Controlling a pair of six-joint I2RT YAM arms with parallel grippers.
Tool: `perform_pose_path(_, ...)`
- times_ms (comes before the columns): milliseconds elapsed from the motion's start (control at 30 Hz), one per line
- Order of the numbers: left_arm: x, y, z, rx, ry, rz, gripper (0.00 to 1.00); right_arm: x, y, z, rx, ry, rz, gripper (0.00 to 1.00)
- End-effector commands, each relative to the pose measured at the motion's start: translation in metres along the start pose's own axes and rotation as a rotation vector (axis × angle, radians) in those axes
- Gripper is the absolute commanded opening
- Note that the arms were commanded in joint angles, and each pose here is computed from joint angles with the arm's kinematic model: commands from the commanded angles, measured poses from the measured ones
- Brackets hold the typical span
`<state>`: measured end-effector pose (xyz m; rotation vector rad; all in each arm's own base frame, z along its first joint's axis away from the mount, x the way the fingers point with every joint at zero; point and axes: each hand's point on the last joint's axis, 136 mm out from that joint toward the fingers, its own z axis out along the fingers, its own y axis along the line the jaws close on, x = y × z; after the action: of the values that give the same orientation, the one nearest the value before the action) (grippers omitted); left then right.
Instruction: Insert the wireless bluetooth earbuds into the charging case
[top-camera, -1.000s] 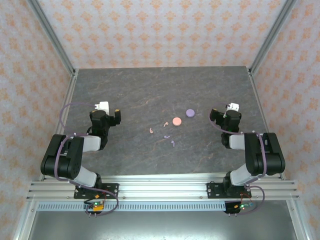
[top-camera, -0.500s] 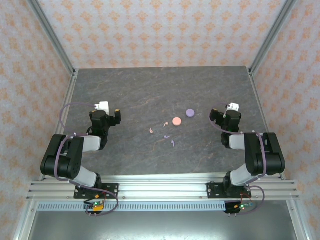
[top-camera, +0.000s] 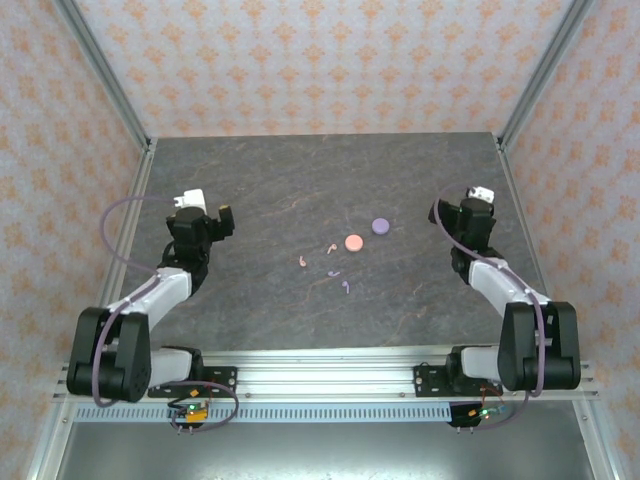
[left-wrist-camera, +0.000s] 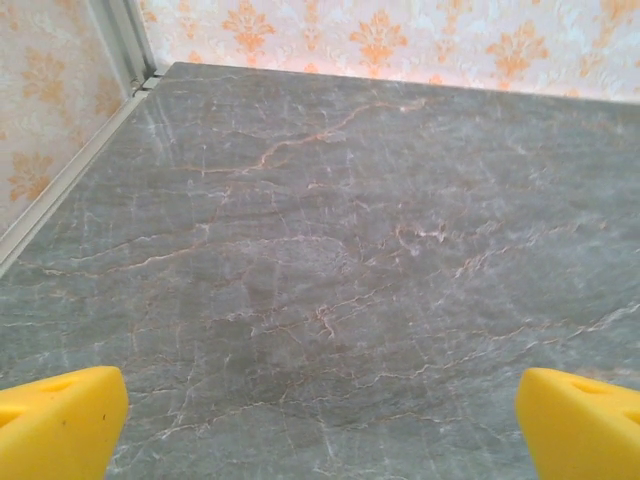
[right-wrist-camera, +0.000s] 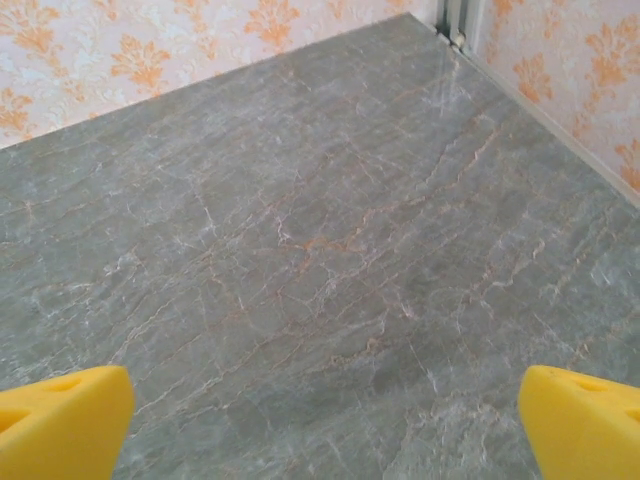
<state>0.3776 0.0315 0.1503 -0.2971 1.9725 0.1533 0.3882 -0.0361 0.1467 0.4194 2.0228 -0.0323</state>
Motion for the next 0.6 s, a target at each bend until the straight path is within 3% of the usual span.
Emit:
perform_pose_path(0,0.011,0.011,-0.02,-0.045,0.115,-0.068,1.0,0.027,-0.006,-0.012,0.044,0.19,0.034,0.99)
perform_pose_path(300,0.013,-0.013,-0.071,0.114,0.262,-0.269,1.0,0.045,0.05,-0.029,-0.197,0.437,0.155,0.99)
perform_pose_path(567,0.032,-0.053,-0.096,0.298,0.454,-0.233,1.0,0.081,0.104,-0.046,-0.336,0.61,0.06,0.96)
